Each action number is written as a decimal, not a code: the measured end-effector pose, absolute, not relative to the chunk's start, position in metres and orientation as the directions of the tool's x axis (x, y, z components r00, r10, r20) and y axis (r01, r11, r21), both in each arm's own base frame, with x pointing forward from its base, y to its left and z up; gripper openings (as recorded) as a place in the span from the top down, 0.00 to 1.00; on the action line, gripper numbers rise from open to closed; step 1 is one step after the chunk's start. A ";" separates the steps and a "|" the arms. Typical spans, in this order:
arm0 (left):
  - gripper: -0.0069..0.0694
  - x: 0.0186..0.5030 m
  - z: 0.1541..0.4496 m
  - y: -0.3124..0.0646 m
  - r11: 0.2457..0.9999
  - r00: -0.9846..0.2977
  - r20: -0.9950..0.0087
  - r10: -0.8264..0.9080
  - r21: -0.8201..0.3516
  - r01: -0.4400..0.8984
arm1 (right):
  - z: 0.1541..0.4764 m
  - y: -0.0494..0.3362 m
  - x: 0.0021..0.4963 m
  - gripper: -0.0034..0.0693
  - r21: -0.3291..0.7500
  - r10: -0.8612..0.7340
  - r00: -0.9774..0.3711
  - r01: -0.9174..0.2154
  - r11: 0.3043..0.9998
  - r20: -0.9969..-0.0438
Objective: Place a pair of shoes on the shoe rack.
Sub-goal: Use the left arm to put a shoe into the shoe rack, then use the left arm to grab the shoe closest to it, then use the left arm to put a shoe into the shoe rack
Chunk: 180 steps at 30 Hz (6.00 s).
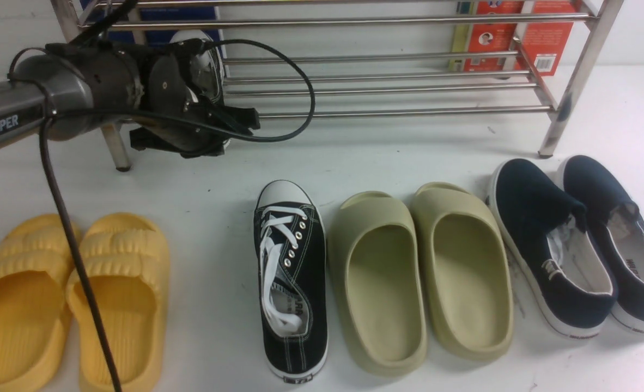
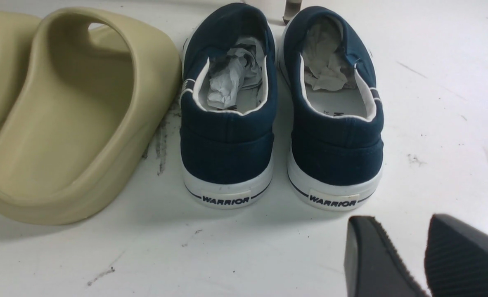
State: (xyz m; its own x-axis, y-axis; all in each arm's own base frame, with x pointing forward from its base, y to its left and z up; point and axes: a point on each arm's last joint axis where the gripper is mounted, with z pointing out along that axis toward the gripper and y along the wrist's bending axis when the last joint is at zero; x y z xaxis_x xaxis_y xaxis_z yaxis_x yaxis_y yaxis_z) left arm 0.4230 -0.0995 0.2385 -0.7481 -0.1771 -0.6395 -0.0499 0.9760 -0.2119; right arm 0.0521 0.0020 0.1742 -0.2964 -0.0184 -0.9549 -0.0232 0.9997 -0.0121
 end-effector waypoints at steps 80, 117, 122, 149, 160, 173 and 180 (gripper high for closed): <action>0.43 0.253 0.223 -0.176 0.971 -0.956 -0.283 -0.075 -0.239 -0.006 | 0.174 0.002 0.052 0.62 -0.012 -0.018 -0.296 -0.023 1.000 -0.955; 0.86 0.311 0.278 -0.176 0.974 -0.874 -0.465 -0.142 -0.223 -0.040 | 0.174 0.002 0.052 0.62 -0.012 -0.018 -0.296 -0.023 1.000 -0.955; 0.86 0.363 0.279 -0.168 0.967 -0.833 -0.514 -0.207 -0.237 -0.094 | 0.174 0.002 0.052 0.62 -0.012 -0.018 -0.296 -0.023 1.000 -0.955; 0.86 0.470 0.250 -0.127 0.944 -0.718 -0.616 -0.323 -0.266 -0.197 | 0.174 0.002 0.052 0.62 -0.012 -0.018 -0.296 -0.023 1.000 -0.955; 0.86 0.481 0.253 -0.127 0.959 -0.685 -0.673 -0.279 -0.229 -0.166 | 0.174 0.002 0.052 0.62 -0.012 -0.018 -0.296 -0.023 1.000 -0.955; 0.86 0.489 0.247 -0.119 0.951 -0.656 -0.689 -0.308 -0.248 -0.185 | 0.174 0.002 0.052 0.62 -0.012 -0.019 -0.296 -0.023 1.000 -0.955; 0.86 0.491 0.249 -0.119 0.947 -0.636 -0.703 -0.318 -0.266 -0.180 | 0.174 0.002 0.052 0.62 -0.012 -0.019 -0.296 -0.023 1.000 -0.955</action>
